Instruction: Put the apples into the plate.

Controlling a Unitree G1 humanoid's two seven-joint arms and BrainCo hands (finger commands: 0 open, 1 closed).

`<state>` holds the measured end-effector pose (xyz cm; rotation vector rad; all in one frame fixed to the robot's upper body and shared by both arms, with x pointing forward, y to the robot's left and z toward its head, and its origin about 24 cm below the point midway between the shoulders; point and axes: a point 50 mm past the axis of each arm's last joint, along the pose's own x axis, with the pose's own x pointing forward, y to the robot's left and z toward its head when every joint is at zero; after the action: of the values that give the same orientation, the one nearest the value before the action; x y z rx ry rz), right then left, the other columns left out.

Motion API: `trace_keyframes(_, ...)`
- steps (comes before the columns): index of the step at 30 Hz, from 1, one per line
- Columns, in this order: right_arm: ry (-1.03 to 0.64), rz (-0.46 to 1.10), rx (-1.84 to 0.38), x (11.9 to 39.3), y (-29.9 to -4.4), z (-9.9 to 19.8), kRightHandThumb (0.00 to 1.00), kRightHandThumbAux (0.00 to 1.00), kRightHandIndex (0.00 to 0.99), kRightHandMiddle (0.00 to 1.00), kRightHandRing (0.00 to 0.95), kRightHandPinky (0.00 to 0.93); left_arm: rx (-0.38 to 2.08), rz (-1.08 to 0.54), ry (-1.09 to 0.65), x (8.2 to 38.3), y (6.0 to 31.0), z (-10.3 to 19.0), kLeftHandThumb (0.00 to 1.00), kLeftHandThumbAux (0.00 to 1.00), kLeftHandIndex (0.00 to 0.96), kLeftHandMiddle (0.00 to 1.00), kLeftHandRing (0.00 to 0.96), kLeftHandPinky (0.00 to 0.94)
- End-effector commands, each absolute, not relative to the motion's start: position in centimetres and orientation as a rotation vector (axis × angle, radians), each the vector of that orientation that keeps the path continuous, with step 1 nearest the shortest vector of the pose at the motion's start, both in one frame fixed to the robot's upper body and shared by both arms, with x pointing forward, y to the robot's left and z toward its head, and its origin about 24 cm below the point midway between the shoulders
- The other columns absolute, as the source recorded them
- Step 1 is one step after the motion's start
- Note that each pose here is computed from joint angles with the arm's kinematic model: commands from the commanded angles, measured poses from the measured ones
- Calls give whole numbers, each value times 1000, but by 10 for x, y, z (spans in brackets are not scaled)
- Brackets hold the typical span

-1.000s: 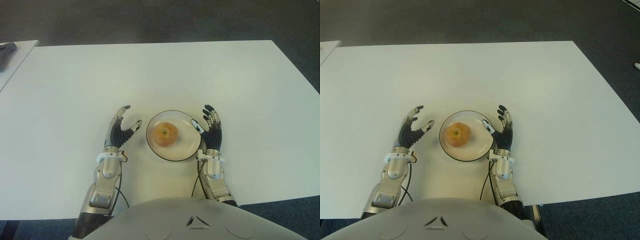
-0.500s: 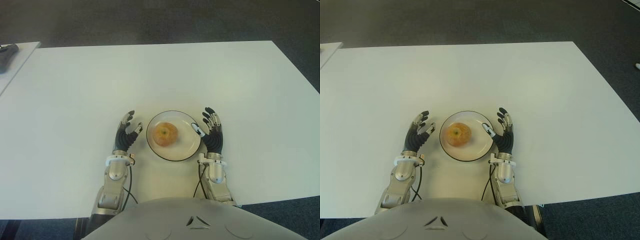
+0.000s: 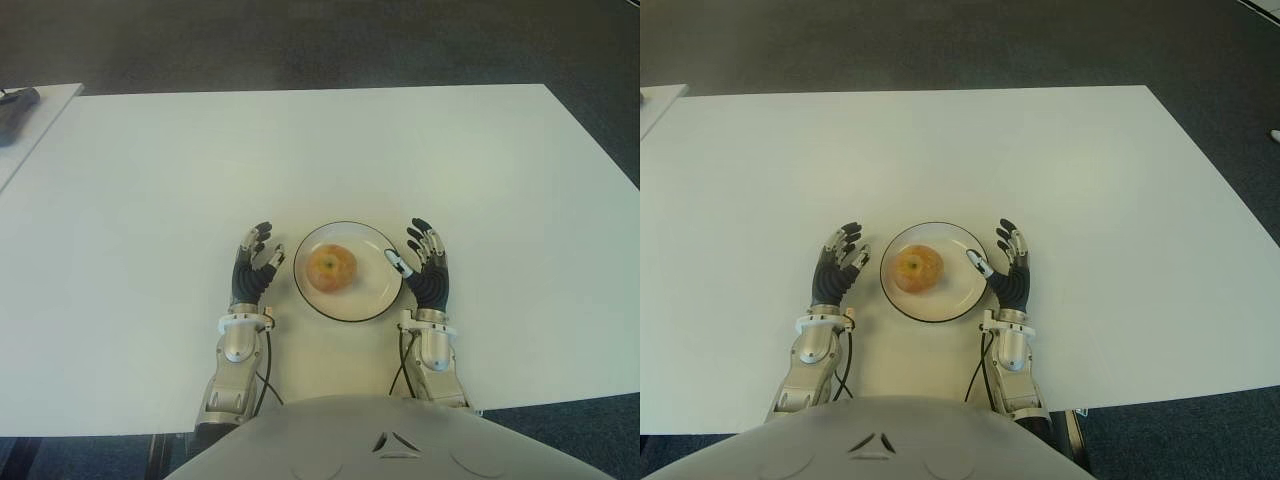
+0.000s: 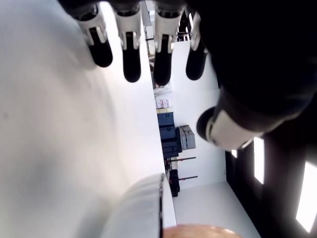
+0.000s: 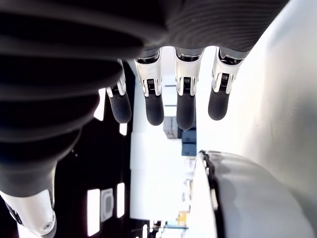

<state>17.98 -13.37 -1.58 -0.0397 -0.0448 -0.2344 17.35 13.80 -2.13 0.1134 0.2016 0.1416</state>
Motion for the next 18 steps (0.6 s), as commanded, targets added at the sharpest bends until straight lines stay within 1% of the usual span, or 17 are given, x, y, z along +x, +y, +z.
trace_keyframes(1,209,-283,-57,144,-135,-55,473,677,162,184,181,193,76,113,415,149,122,-54,94,731,204,282,298,323)
trace_keyframes(6,198,-285,-54,142,-135,-53,496,682,158,187,182,189,45,143,419,144,120,-55,116,737,218,292,309,342)
trace_keyframes(12,173,-289,-41,143,-138,-50,540,686,162,199,190,188,-53,187,399,134,113,-51,151,746,239,310,328,365)
trace_keyframes(16,150,-285,-37,143,-140,-47,547,684,165,198,186,187,-136,219,378,130,107,-49,166,745,249,320,337,372)
trace_keyframes(18,146,-277,-43,143,-142,-45,533,688,163,192,177,181,-190,234,362,128,104,-49,173,728,257,330,345,378)
